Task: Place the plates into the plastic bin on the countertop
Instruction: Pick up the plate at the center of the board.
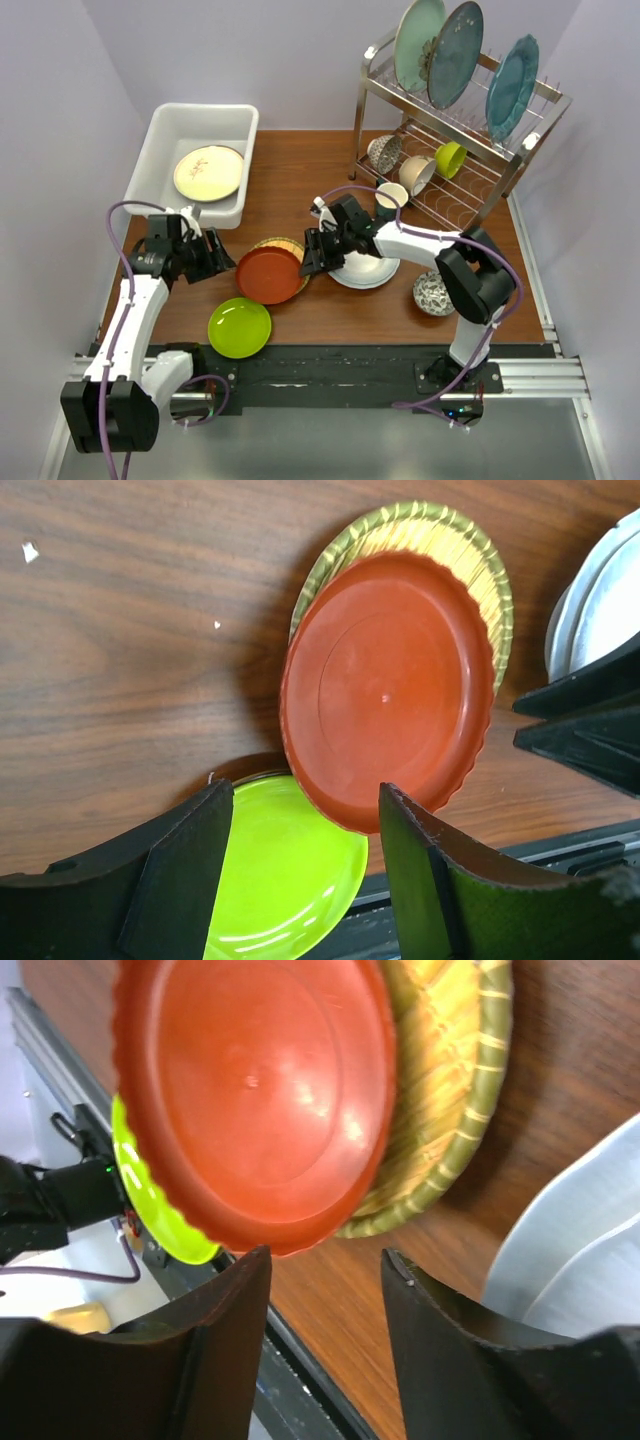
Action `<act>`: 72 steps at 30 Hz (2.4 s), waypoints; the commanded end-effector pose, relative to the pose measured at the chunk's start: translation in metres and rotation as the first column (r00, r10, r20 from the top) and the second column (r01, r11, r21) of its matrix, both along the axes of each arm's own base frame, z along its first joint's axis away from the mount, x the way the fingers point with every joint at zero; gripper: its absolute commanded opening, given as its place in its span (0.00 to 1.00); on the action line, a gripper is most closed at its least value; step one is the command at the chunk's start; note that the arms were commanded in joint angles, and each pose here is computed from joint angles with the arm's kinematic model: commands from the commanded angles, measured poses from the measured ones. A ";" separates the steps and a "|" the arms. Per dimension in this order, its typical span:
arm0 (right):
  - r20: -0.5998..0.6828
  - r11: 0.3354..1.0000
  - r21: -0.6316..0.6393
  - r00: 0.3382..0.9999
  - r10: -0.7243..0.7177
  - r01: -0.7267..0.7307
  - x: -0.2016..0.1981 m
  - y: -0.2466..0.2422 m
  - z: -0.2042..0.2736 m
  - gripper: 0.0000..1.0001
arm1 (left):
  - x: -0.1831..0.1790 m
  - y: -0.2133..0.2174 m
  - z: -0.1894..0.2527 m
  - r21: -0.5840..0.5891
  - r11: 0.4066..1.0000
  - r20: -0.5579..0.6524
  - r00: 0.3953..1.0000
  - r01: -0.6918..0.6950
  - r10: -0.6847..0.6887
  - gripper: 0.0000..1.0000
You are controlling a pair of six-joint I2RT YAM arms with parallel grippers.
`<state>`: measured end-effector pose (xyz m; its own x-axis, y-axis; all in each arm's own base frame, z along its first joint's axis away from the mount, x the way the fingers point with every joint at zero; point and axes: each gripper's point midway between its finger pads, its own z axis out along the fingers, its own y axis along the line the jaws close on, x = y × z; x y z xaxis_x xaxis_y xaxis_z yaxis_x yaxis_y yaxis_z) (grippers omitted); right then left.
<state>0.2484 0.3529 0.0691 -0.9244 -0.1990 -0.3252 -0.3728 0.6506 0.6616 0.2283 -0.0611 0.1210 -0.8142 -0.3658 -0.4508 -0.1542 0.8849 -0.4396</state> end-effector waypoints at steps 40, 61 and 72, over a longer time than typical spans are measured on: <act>-0.033 0.995 -0.094 0.998 -0.044 0.041 0.018 0.013 -0.019 0.02 | 0.003 -0.005 -0.015 -0.037 0.999 -0.002 1.000 -0.018 0.018 0.65; -0.006 0.998 -0.027 0.999 -0.050 0.049 0.019 0.019 0.000 0.00 | 0.002 -0.036 -0.027 -0.219 0.974 -0.038 0.997 0.052 -0.061 0.48; -0.014 0.999 0.019 0.999 -0.040 0.040 0.015 0.024 0.006 0.04 | -0.005 -0.043 -0.032 -0.249 0.964 -0.048 0.993 0.091 -0.106 0.00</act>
<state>0.2636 0.3670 0.0447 -0.9510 -0.1705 -0.2577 -0.2998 0.7113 0.6357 0.2192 -0.0954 0.0786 -0.8738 -0.4004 -0.2761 -0.1686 0.7819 -0.6002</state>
